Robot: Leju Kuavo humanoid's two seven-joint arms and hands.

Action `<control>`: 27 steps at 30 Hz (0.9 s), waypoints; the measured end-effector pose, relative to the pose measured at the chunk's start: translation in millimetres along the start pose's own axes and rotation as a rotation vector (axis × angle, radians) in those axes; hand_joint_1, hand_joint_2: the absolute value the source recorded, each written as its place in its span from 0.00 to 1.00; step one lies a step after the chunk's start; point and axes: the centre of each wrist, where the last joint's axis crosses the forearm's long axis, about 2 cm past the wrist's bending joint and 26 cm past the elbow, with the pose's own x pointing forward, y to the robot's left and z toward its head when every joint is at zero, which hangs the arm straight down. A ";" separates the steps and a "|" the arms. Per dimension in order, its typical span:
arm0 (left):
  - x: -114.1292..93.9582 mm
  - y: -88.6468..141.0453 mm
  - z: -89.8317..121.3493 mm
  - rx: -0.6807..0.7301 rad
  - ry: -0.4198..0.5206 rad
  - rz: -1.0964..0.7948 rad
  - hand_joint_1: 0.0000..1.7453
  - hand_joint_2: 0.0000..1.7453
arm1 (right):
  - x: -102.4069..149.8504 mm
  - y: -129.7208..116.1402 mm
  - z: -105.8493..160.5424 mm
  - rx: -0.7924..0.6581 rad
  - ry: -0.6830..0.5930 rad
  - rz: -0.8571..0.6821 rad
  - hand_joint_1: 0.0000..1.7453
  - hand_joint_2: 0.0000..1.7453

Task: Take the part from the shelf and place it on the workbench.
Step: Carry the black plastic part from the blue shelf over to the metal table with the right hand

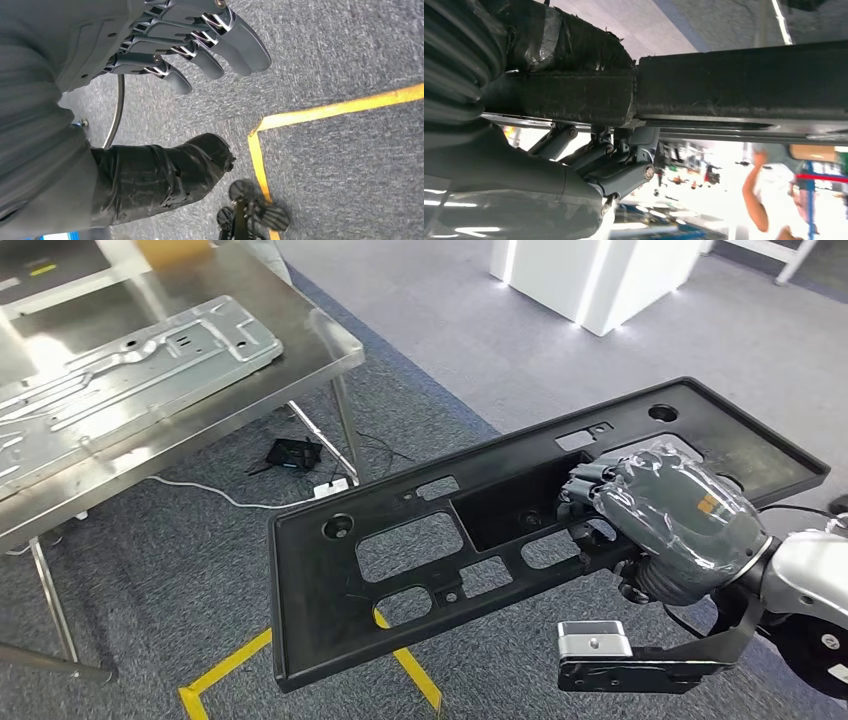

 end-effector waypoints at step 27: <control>2.2 0.9 0.5 0.001 -0.005 0.001 0.00 1.00 | -0.4 -0.1 0.4 0.001 0.003 0.002 1.00 1.00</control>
